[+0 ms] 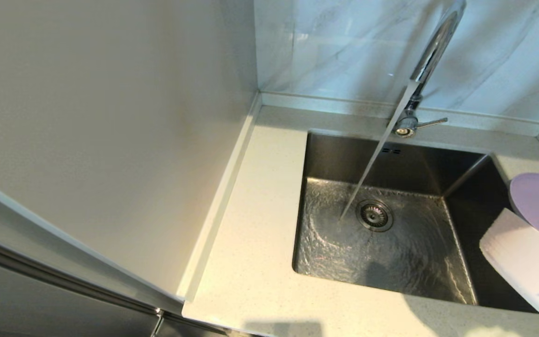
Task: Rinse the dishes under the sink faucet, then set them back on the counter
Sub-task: Rinse the bowl
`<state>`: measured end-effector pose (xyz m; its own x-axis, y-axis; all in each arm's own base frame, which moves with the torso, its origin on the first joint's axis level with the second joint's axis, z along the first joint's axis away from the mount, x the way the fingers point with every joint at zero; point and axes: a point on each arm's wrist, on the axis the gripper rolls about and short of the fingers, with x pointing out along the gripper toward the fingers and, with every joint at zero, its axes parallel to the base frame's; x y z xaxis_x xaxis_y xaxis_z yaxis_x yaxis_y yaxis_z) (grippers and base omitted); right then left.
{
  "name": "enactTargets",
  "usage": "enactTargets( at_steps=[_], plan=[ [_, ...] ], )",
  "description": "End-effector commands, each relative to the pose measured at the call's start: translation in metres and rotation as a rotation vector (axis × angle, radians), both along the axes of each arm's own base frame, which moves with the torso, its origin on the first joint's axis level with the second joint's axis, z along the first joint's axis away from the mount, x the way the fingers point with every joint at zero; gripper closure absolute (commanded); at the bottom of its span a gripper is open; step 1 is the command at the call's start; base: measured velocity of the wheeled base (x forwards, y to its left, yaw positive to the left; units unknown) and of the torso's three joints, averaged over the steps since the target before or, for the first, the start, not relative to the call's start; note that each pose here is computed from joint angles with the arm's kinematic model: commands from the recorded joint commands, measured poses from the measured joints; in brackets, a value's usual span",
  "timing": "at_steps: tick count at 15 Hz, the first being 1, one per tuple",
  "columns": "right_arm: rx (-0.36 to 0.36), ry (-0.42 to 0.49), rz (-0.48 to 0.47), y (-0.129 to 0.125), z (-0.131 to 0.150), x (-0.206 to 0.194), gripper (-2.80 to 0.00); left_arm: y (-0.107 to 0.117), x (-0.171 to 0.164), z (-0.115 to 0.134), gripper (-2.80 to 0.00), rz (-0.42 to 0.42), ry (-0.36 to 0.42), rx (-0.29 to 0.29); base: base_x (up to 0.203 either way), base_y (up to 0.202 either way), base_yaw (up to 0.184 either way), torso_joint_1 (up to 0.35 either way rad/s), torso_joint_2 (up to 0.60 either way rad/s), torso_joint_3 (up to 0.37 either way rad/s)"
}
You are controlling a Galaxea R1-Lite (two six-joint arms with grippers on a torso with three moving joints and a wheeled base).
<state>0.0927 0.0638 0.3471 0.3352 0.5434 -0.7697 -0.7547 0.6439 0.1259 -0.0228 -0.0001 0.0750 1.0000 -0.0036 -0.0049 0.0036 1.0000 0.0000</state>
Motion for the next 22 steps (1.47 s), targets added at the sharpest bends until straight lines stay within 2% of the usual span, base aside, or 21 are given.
enactTargets(
  at_steps=[1, 3, 4, 7, 9, 12, 15, 16, 18, 19, 22],
  plan=[
    [0.04, -0.114, 0.289, 0.018, 0.015, 0.008, 0.0, 0.0, 0.0, 0.0, 0.0, 0.001, 0.0, 0.0, 0.0, 0.0, 0.0, 0.0, 0.0, 0.0],
    [0.024, -0.156, 0.385, 0.039, 0.018, 0.026, 0.0, 0.0, 0.0, 0.0, 0.0, 0.001, 0.0, 0.0, 0.0, 0.0, 0.0, 0.0, 0.0, 0.0],
    [0.0, -0.213, 0.41, 0.051, 0.016, 0.04, 0.0, 0.0, 0.0, 0.0, 0.0, 0.0, 0.0, 0.0, 0.0, 0.0, 0.0, 0.0, 0.0, 0.0],
    [0.016, -0.468, 0.369, 0.094, 0.014, 0.095, 0.0, 0.0, 0.0, 0.0, 0.0, 0.001, 0.0, 0.0, 0.0, 0.0, 0.0, 0.0, 0.0, 0.0],
    [0.022, -0.608, 0.363, 0.114, 0.011, 0.12, 0.0, 0.0, 0.0, 0.0, 0.0, 0.001, 0.0, 0.0, 0.0, 0.0, 0.0, 0.0, 0.0, 0.0],
    [0.006, -0.602, 0.386, 0.125, 0.0, 0.13, 0.0, 0.0, 0.0, 0.0, 0.0, -0.001, 0.0, 0.0, 0.0, 0.0, 0.0, 0.0, 0.0, 0.0],
    [-0.006, -0.59, 0.359, 0.131, -0.007, 0.14, 0.0, 0.0, 0.0, 0.0, 0.0, 0.001, 0.0, 0.0, 0.0, 0.0, 0.0, 0.0, 0.0, 0.0],
    [-0.007, -0.604, 0.323, 0.135, -0.008, 0.145, 0.0, 0.0, 0.0, 0.0, 0.0, 0.0, 0.0, 0.0, 0.0, 0.0, 0.0, 0.0, 0.0, 0.0],
    [0.022, -0.651, 0.177, 0.144, -0.009, 0.16, 0.0, 0.0, 0.0, 0.0, 0.0, 0.001, 0.0, 0.0, 0.0, 0.0, 0.0, 0.0, 0.0, 0.0],
    [0.014, -0.661, 0.113, 0.145, -0.01, 0.165, 0.0, 0.0, 0.0, 0.0, 0.0, 0.001, 0.0, 0.0, 0.0, 0.0, 0.0, 0.0, 0.0, 0.0],
    [0.003, -0.622, 0.053, 0.131, -0.015, 0.161, 0.0, 0.0, 0.0, 0.0, 0.0, 0.001, 0.0, 0.0, 0.0, 0.0, 0.0, 0.0, 0.0, 0.0]
  ],
)
